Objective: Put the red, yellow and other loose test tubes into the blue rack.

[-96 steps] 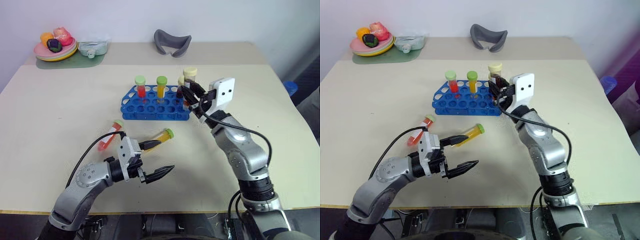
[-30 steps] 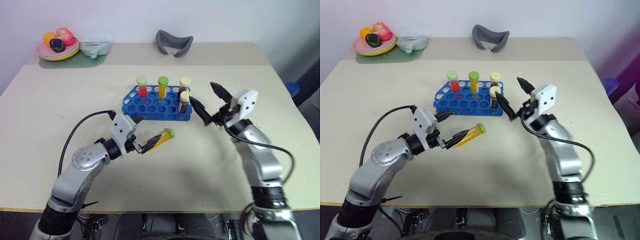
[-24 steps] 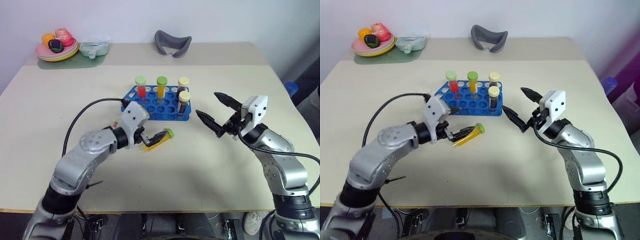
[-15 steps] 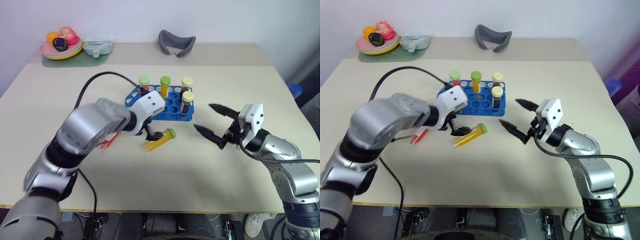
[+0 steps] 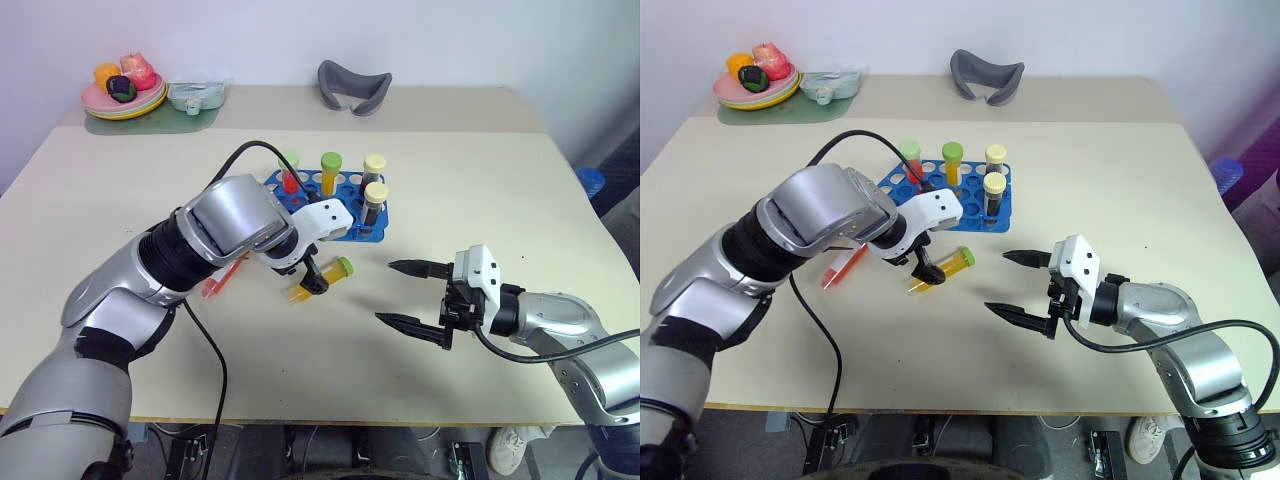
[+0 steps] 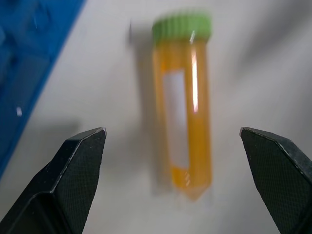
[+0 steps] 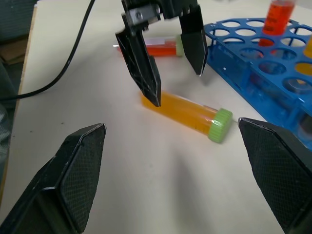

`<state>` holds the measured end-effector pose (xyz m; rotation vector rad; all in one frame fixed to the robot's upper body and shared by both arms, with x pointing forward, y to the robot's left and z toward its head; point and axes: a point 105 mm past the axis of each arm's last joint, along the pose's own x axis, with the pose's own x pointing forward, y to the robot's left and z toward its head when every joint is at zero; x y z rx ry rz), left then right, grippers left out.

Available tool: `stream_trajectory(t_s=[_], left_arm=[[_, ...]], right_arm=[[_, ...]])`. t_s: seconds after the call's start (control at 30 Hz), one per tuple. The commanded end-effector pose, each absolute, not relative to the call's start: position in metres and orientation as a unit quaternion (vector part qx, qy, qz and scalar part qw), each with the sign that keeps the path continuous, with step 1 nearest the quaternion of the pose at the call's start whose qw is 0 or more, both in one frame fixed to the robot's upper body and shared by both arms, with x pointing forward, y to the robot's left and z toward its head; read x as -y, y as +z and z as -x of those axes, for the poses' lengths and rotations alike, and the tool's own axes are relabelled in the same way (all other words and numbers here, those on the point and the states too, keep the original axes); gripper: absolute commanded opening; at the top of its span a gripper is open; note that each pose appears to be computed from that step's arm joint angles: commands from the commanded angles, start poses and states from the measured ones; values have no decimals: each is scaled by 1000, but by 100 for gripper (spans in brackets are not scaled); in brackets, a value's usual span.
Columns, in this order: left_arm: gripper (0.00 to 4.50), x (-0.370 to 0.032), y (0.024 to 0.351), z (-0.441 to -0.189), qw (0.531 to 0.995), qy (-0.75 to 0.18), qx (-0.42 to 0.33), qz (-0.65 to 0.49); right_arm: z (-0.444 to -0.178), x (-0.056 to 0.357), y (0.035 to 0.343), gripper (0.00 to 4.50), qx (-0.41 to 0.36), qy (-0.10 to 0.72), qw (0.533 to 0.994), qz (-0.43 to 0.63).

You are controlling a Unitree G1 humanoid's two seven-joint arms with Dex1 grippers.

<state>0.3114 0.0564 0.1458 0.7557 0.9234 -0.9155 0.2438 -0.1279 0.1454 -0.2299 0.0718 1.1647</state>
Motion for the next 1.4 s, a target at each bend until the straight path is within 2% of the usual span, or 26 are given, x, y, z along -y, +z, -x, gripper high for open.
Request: stream_trajectory(t_s=[0.03,0.43,0.73,1.2,1.3,1.4], left_arm=[[450,-53,152,-314,731,-417,-390,-374],[450,-39,136,-309,718,-413,-402,-390],[450,-45,125,-316,721,-380,-400,-419],[450,-55,117,-313,715,-371,-418,-420],[372,-55,118,-315,720,-368,-414,-418],[372,-54,120,-315,722,-369,-412,-416]], right_arm=[[-241,119,154,443,-6,552,826,113],[-238,110,150,443,4,546,832,99],[-239,108,149,443,11,539,837,94],[-240,104,150,443,14,546,832,92],[-239,104,150,450,14,547,832,90],[-239,104,150,450,14,546,833,90]])
